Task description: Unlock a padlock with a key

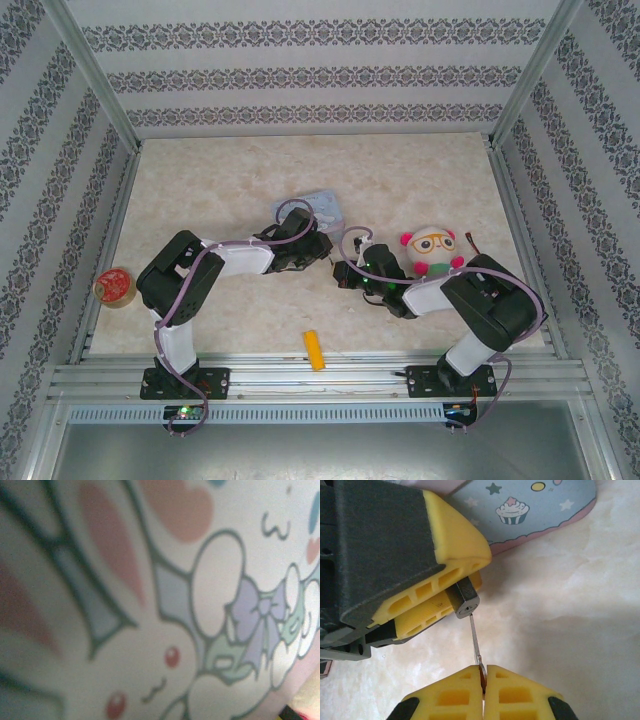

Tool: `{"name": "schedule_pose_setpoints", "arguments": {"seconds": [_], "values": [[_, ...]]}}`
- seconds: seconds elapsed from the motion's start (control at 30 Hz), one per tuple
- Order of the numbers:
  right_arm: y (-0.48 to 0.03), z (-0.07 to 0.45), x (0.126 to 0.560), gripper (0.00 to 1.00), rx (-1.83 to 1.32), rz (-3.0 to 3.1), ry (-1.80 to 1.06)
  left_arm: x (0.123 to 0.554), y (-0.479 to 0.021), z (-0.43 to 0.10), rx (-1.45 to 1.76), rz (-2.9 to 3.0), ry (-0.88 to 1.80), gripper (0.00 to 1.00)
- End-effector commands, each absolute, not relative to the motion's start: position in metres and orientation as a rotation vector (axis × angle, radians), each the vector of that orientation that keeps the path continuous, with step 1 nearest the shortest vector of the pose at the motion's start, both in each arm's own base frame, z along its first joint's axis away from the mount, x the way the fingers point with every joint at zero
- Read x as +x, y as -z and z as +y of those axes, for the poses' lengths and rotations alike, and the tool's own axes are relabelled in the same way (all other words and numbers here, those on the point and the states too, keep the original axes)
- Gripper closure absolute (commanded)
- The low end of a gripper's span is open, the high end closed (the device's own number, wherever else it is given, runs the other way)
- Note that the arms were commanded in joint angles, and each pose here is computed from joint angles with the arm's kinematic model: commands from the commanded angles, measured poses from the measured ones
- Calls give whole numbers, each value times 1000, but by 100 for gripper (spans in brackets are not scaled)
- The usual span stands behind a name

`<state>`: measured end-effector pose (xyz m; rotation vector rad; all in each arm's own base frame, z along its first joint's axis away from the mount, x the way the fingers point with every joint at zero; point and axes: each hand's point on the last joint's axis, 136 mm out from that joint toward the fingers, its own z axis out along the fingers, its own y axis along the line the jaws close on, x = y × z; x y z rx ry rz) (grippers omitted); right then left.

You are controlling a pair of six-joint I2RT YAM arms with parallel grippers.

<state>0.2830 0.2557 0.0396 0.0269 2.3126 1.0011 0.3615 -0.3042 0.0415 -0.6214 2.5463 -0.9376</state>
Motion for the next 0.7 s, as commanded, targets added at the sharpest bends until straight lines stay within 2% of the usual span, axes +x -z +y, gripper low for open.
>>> {"name": "schedule_pose_setpoints", "arguments": {"seconds": [0.0,0.67], "values": [[-46,263,291,100,-11,2282,-991,350,-41,-309,-664,2592,1001,100],[-45,272,297,100,-31,2285,-1009,350,-42,-311,-660,2592,1018,100]]}}
